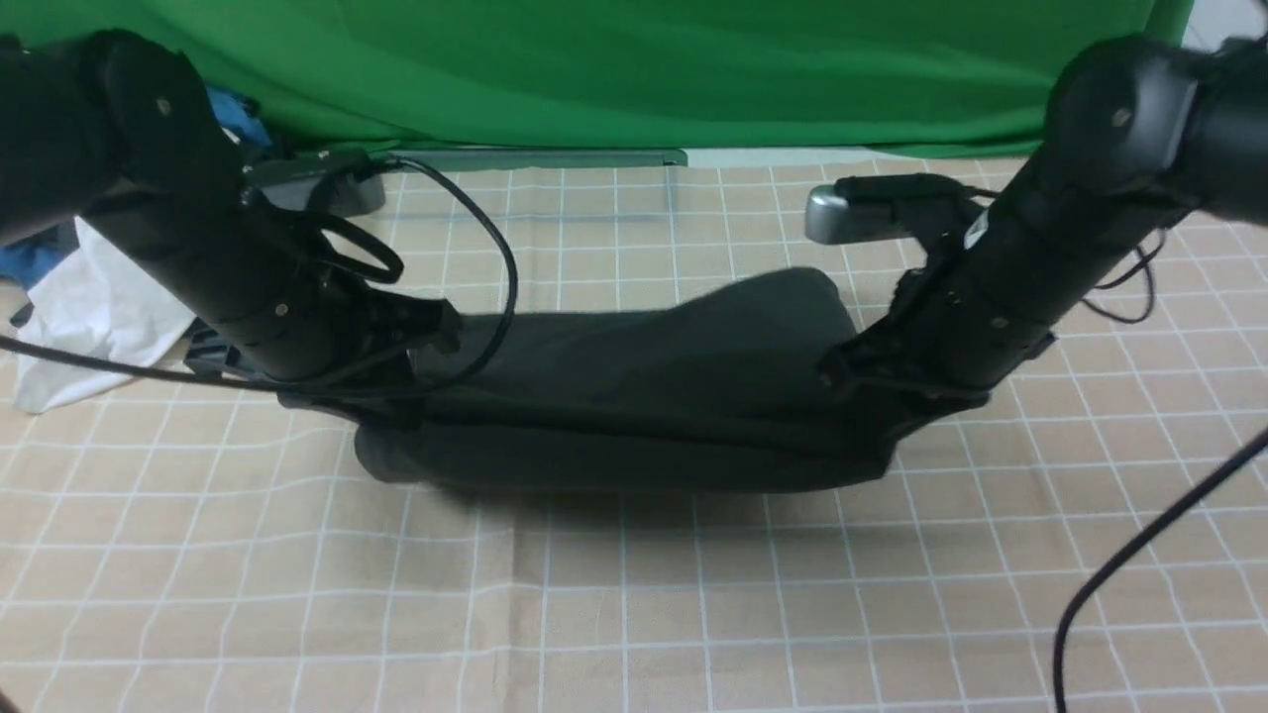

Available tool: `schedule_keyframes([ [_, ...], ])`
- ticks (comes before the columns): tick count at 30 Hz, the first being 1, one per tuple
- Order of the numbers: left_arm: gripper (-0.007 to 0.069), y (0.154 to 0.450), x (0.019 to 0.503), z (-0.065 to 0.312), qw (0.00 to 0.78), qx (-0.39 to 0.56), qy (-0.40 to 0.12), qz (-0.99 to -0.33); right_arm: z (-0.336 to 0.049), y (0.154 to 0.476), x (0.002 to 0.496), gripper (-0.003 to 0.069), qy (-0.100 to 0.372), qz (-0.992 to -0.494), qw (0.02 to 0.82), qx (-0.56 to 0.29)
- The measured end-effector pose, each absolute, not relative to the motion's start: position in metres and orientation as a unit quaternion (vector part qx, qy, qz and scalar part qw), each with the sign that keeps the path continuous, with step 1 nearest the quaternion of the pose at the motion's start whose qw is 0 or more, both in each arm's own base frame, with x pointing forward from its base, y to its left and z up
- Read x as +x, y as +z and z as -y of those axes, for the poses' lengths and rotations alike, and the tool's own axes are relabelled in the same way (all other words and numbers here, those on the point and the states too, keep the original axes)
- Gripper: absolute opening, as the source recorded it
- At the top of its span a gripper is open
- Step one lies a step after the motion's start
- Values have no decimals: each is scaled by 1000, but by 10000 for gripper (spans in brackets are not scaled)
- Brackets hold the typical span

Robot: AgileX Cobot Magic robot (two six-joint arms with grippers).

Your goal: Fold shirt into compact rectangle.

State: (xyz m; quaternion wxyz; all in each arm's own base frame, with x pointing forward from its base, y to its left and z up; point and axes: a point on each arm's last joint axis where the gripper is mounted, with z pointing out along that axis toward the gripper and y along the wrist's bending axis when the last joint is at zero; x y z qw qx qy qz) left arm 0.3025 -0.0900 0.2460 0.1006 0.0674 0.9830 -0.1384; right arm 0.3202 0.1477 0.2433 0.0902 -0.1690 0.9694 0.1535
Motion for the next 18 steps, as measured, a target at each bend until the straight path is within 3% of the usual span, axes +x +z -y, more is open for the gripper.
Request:
schedule_keyframes([
  [9,52,207,260,109,28,74,-146,-986,-133,211,284,119,134,-980,16,-148],
  [14,64,197,252,107,12,64,-146,-987,-127,196,275,283,117,-982,-6,-148],
  [16,99,196,252,106,12,65,-145,-987,-126,199,274,316,116,-980,0,-159],
  [18,169,197,251,105,4,70,-139,-988,-125,212,270,287,118,-979,21,-166],
])
